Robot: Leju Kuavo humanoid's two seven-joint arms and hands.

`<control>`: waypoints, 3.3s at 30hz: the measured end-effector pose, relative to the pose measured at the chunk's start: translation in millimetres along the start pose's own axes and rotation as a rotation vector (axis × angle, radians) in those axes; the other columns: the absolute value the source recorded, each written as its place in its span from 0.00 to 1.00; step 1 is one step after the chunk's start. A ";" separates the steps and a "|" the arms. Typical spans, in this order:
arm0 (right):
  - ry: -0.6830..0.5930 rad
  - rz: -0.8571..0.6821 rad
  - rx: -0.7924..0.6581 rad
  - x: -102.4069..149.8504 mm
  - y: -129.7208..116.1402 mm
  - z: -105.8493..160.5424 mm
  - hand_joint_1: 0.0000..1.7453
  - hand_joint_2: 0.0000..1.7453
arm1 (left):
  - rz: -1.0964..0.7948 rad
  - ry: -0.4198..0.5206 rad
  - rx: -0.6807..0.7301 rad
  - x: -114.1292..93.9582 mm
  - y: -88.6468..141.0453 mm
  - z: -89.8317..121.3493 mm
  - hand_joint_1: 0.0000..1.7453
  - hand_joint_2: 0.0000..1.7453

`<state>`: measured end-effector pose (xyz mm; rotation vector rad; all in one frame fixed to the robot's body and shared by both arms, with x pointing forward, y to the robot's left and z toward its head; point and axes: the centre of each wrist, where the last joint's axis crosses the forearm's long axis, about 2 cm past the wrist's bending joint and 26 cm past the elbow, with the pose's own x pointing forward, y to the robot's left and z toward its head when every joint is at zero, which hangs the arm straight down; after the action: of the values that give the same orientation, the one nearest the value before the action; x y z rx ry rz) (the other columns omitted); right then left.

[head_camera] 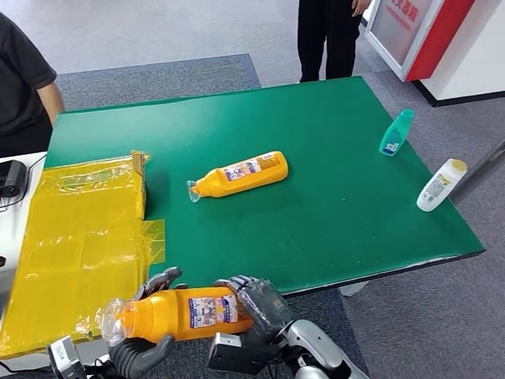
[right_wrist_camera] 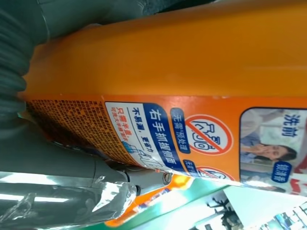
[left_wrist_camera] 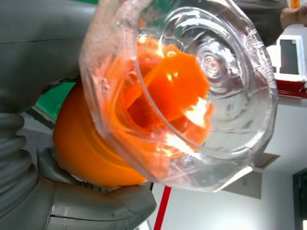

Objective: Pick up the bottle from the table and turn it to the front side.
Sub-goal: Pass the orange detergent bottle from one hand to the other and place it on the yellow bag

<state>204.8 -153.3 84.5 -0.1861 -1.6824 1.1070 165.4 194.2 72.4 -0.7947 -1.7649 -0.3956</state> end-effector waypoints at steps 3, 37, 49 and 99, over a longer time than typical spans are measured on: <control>-0.005 -0.001 -0.005 1.4 -1.2 -0.4 1.00 1.00 | -0.011 0.003 0.003 -0.1 0.0 -0.3 1.00 1.00; -0.091 -0.049 -0.249 41.8 -20.5 32.9 0.00 1.00 | -1.047 -0.113 0.554 76.4 46.8 12.6 1.00 1.00; -0.028 -0.095 -0.307 37.8 -21.4 49.8 0.00 1.00 | -1.623 0.298 0.642 101.4 89.0 30.8 1.00 1.00; -0.060 -0.178 -0.129 21.7 -4.2 42.5 0.00 1.00 | -1.588 0.618 0.348 34.0 123.8 -74.3 0.92 1.00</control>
<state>162.4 -166.9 102.1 -0.0839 -1.7879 0.8807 297.2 248.0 114.4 1.0515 -1.4349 -1.1383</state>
